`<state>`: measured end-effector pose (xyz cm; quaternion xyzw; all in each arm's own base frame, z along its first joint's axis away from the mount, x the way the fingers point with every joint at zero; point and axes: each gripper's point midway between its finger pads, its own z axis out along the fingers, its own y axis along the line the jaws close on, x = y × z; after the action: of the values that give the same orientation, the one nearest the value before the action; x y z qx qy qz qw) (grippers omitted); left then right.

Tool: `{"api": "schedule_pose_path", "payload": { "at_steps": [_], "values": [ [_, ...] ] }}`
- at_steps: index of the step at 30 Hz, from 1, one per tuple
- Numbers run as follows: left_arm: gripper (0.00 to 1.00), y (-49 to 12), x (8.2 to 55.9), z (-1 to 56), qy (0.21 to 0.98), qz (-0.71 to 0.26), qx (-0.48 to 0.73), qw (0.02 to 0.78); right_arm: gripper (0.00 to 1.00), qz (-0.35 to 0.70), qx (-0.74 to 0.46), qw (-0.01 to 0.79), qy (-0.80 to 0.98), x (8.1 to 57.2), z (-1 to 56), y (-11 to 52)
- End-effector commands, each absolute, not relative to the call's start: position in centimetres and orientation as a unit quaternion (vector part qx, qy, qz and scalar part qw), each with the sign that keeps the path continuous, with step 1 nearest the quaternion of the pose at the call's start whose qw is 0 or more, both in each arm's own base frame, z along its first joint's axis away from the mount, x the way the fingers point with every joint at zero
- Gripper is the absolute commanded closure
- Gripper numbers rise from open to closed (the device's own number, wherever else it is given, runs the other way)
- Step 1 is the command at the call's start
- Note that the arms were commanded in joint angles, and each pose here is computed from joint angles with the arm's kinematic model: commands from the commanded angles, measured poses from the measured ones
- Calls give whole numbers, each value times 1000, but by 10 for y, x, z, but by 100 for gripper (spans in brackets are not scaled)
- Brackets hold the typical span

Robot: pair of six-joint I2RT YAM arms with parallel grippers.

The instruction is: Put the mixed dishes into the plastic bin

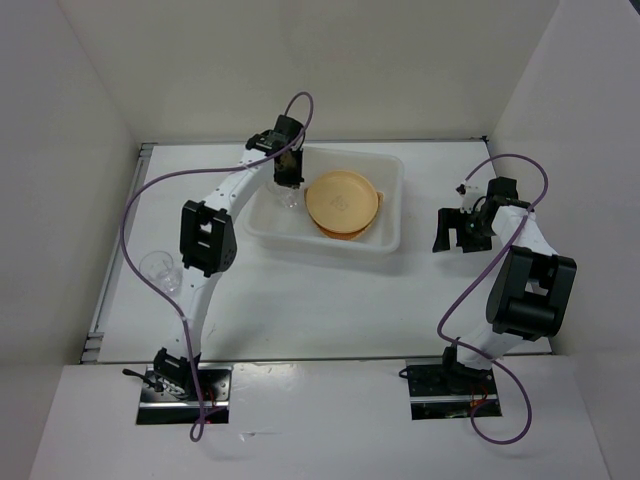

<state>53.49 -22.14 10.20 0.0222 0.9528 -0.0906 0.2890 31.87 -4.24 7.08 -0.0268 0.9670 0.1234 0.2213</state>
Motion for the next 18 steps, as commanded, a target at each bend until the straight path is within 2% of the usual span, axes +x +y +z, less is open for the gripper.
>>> {"api": "schedule_pose_path", "payload": {
  "at_steps": [1, 2, 4, 6, 7, 10, 11, 13, 14, 15, 16, 18],
  "values": [
    [78, -220, 548, 117, 944, -96, 13, 314, 2, 110, -35, 234, 965, 321, 82, -47],
    [75, -220, 549, 120, 943, -97, 12, 318, 2, 110, -35, 234, 965, 321, 82, -47],
    [58, -219, 552, 150, 933, -102, 10, 344, 2, 110, -35, 234, 965, 321, 82, -47],
    [36, -219, 550, 185, 921, -114, 5, 372, 2, 110, -35, 234, 965, 321, 82, -47],
    [18, -219, 550, 203, 914, -120, 4, 388, 2, 110, -35, 234, 965, 321, 82, -47],
    [0, -203, 536, 273, 890, -125, -7, 438, 2, 110, -35, 234, 965, 321, 82, -47],
    [0, -183, 524, 315, 873, -99, -24, 477, 2, 110, -35, 234, 965, 321, 82, -47],
    [0, -144, 509, 319, 875, -45, -57, 478, 2, 110, -35, 234, 965, 321, 82, -47],
    [0, -115, 490, 341, 864, -14, -88, 495, 2, 110, -35, 234, 965, 321, 82, -47],
    [0, -79, 482, 329, 872, 7, -121, 474, 2, 110, -35, 234, 965, 321, 82, -47],
    [0, -57, 467, 289, 893, 18, -156, 422, 2, 110, -35, 234, 965, 321, 82, -47],
    [0, -31, 439, 278, 899, -20, -182, 397, 2, 110, -35, 234, 965, 321, 82, -47]
  ]
}}
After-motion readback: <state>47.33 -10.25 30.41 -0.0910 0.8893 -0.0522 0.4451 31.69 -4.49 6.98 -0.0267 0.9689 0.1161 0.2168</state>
